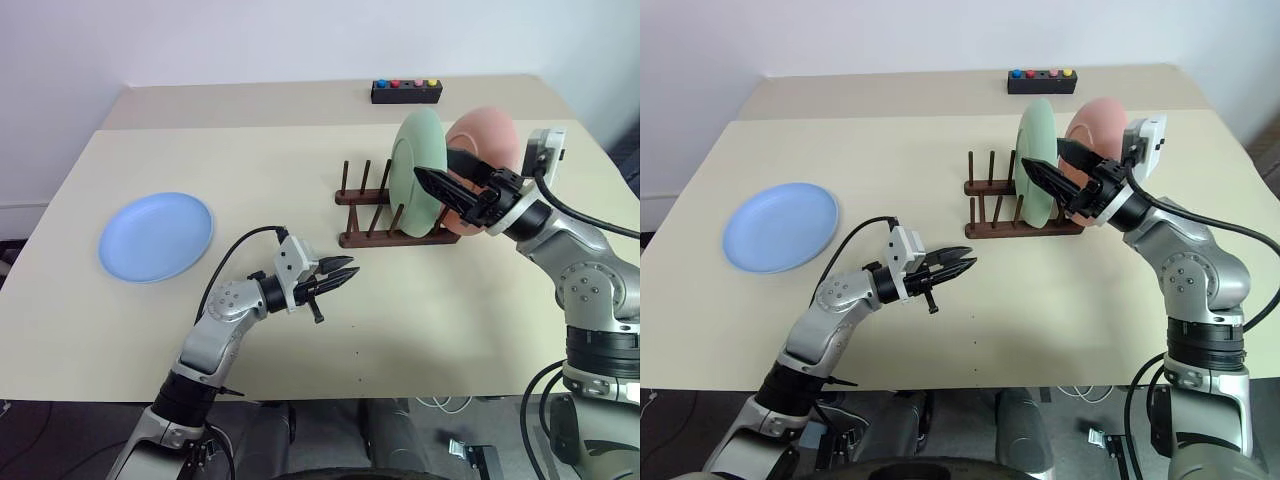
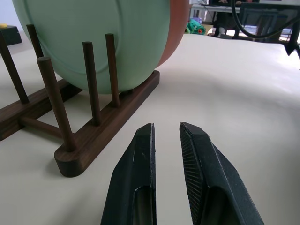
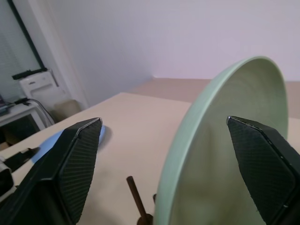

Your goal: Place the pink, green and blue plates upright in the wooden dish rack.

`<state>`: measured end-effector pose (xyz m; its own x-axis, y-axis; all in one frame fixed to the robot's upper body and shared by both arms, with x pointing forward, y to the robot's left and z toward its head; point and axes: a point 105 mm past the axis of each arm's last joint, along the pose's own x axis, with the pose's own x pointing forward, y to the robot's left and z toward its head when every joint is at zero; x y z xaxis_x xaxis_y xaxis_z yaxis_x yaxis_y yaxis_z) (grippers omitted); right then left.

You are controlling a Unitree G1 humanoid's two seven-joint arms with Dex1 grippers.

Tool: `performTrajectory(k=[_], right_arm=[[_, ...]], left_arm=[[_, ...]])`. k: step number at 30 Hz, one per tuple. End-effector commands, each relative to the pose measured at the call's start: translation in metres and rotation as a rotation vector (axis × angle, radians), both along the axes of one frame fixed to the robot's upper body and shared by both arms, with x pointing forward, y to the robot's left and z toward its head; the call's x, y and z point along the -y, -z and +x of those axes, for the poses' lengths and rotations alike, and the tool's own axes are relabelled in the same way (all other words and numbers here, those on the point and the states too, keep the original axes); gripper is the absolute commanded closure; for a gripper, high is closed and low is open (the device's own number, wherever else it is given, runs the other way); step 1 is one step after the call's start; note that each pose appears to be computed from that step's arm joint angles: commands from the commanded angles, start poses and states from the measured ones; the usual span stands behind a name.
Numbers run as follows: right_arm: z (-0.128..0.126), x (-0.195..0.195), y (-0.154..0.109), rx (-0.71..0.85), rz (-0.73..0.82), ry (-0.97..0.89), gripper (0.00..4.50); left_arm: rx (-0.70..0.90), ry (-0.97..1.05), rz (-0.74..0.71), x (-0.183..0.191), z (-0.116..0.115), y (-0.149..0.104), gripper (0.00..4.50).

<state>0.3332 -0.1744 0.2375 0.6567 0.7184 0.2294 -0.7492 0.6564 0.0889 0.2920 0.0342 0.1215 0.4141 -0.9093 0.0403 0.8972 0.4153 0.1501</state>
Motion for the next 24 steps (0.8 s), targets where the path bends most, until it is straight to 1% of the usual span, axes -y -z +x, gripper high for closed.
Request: performTrajectory(k=[1,7,10,12,16,18,19,20,21,22,24], right_arm=[[-0.006,0.002,-0.022,0.109,-0.026,0.019,0.04],[-0.008,-0.002,-0.039,0.191,-0.069,0.028,0.04],[-0.015,-0.008,-0.061,0.295,-0.114,0.031,0.04],[-0.018,-0.01,-0.069,0.331,-0.13,0.032,0.04],[-0.029,-0.022,-0.091,0.458,-0.195,0.023,0.04],[-0.033,-0.029,-0.094,0.492,-0.229,0.005,0.04],[-0.038,-0.037,-0.092,0.513,-0.278,-0.027,0.04],[-0.043,-0.044,-0.088,0.526,-0.325,-0.056,0.0],[-0.045,-0.05,-0.083,0.532,-0.368,-0.082,0.0],[-0.047,-0.057,-0.074,0.541,-0.429,-0.103,0.0],[-0.049,-0.07,-0.052,0.549,-0.543,-0.149,0.0]], left_arm=[[0.034,0.008,-0.022,0.001,-0.002,-0.01,3.69],[0.034,0.007,-0.022,0.0,-0.002,-0.011,3.69],[0.038,0.002,-0.024,-0.001,-0.002,-0.012,3.69],[0.039,-0.004,-0.028,-0.003,-0.002,-0.014,3.69],[0.038,-0.041,-0.037,-0.014,0.0,-0.019,3.69],[0.032,-0.055,-0.042,-0.02,0.002,-0.022,3.69],[0.029,-0.08,-0.051,-0.027,0.004,-0.026,3.69],[0.018,-0.107,-0.065,-0.034,0.007,-0.03,3.14],[0.015,-0.135,-0.078,-0.041,0.01,-0.034,2.81],[0.017,-0.179,-0.092,-0.052,0.014,-0.039,2.39],[0.023,-0.309,-0.128,-0.081,0.026,-0.051,1.35]])
